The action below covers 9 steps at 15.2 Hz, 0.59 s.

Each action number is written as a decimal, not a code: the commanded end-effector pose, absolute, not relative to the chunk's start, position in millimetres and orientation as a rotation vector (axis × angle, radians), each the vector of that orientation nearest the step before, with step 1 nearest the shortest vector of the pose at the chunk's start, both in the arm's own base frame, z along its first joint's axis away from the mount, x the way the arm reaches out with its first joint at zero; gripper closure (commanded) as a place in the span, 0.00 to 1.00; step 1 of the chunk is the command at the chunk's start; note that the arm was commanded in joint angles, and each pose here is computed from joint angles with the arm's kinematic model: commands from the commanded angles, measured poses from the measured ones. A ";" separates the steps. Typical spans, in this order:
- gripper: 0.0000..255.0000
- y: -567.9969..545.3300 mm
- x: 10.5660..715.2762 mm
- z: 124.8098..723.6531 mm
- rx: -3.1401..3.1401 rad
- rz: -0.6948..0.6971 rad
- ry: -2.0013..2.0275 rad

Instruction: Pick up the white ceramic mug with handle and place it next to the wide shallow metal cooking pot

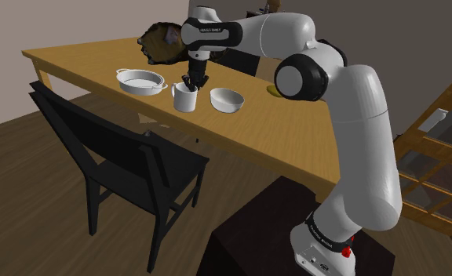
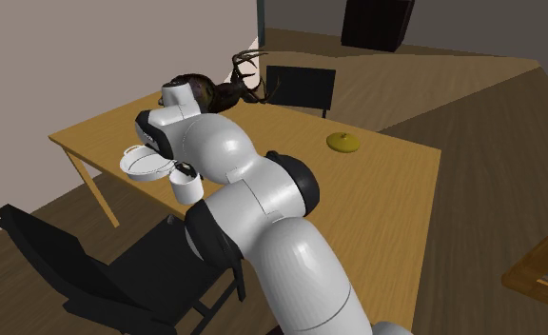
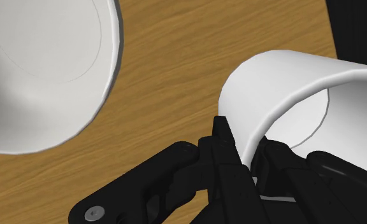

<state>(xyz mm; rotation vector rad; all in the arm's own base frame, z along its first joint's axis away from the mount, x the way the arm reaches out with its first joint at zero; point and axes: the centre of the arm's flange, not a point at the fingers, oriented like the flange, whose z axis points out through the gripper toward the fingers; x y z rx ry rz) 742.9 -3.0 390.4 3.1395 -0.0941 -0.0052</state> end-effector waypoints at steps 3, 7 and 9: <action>0.00 -3.0 742.9 390.7 3.140 -0.004 -0.094; 0.00 -2.9 742.9 390.7 3.140 -0.004 -0.094; 0.00 -2.9 743.0 403.9 3.140 -0.004 -0.094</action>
